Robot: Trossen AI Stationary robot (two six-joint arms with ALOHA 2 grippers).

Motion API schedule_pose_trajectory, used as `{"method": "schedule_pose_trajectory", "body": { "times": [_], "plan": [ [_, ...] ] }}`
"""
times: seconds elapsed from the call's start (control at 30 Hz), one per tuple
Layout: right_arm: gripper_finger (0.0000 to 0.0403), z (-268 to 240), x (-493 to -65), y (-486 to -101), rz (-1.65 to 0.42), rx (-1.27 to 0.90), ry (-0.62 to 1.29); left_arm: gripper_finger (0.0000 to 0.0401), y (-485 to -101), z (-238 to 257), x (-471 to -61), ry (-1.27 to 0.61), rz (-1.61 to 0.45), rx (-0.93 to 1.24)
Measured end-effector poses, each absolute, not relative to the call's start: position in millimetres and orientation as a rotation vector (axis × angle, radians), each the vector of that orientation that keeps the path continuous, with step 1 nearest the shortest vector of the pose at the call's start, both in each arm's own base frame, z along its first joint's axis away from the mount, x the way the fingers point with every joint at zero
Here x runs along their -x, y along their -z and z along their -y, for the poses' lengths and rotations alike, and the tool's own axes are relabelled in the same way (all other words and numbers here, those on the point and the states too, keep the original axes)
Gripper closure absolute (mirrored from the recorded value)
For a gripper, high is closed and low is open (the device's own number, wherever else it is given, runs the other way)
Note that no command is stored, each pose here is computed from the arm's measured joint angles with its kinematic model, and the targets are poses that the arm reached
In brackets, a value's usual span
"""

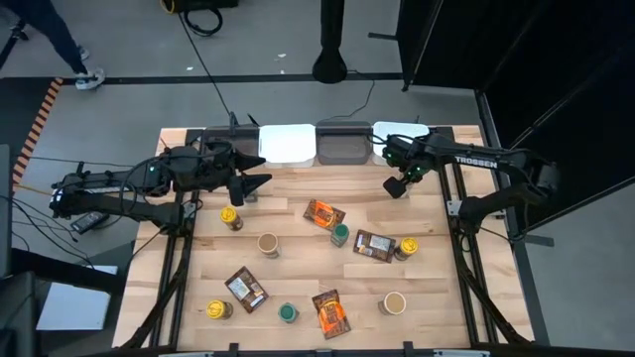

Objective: Sort spices by type
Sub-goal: Put the top right brown seasoning bottle into the right white bin

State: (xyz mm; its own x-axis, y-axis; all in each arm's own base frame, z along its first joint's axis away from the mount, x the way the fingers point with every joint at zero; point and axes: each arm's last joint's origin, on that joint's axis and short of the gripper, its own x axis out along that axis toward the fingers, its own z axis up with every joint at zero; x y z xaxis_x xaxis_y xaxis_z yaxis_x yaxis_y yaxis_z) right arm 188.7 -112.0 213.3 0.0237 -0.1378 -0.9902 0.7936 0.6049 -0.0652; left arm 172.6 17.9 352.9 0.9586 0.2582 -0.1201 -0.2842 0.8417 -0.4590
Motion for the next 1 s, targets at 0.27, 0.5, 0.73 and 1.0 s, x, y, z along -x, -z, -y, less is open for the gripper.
{"method": "schedule_pose_trajectory", "body": {
  "times": [0.27, 0.5, 0.73, 1.0],
  "plan": [
    [0.012, 111.6, -188.7, -213.9, -1.361, -0.625, 0.793, 0.0052, -352.9, -17.9, -172.6, -0.287, -0.055, 0.491],
    [0.012, 111.2, -188.6, -214.1, -1.36, -0.643, 0.792, 0.0052, -352.9, -17.9, -172.6, -0.287, -0.055, 0.491],
    [0.0114, 114.5, -195.0, -238.2, -1.327, -0.641, 0.78, 0.0052, -353.0, -17.9, -172.6, -0.286, -0.054, 0.491],
    [0.0119, 127.2, -202.1, -281.8, -1.205, -0.618, 0.786, 0.0052, -353.0, -17.9, -172.6, -0.286, -0.054, 0.491]
  ]
}}
